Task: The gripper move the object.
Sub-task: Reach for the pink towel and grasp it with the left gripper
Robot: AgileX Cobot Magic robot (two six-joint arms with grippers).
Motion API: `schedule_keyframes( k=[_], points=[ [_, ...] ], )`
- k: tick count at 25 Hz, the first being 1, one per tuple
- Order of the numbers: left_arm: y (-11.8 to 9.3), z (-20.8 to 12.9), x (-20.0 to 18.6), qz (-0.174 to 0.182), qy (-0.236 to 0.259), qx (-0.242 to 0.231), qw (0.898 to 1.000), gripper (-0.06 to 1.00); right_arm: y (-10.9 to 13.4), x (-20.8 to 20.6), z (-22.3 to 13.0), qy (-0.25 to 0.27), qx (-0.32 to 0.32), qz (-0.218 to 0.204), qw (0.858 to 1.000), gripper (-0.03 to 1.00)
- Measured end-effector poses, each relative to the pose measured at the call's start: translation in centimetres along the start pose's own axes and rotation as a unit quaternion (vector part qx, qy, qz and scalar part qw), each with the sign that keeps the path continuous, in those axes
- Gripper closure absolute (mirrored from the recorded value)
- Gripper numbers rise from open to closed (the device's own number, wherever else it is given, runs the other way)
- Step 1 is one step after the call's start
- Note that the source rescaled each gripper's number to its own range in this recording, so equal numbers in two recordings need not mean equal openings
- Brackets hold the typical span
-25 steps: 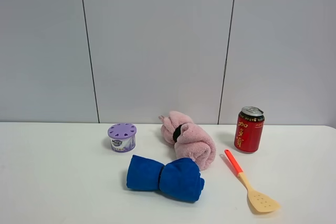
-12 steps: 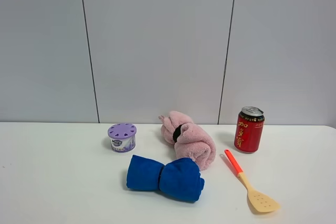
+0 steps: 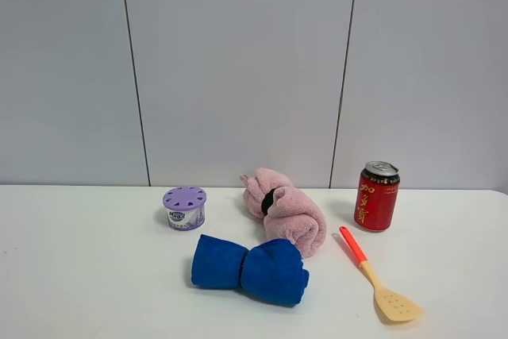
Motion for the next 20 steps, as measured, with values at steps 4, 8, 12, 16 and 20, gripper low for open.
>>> schedule_keyframes(
  k=[4,8,12,16,20],
  points=[
    [0.0,0.0,0.0,0.0,-0.001,0.004,1.0,-0.05,0.0,0.0,0.0,0.0,0.0,0.0,1.0,-0.03],
    [-0.5,2.4,-1.1,-0.018,-0.045,0.05,0.998,-0.05,0.0,0.0,0.0,0.0,0.0,0.0,1.0,-0.03],
    [-1.6,8.2,-2.8,-0.053,-0.13,0.089,0.986,-0.05,0.0,0.0,0.0,0.0,0.0,0.0,1.0,-0.03],
    [-2.3,14.4,-2.3,-0.082,-0.159,0.105,0.978,-0.05,0.0,0.0,0.0,0.0,0.0,0.0,1.0,-0.03],
    [-3.3,21.5,2.0,-0.141,-0.133,0.081,0.978,-0.05,0.0,0.0,0.0,0.0,0.0,0.0,1.0,-0.03]
  ],
)
Point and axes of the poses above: a point on each arm's last joint axis where the gripper is mounted, x pointing out along that axis toward the gripper, y along the wrist's bending axis when the last joint is at zero, z = x × y, the point moved 4 cm from there along x, pointing out along that axis toward the gripper, and after that the axes turned 2 degrees about x, right-handed, at the moved point
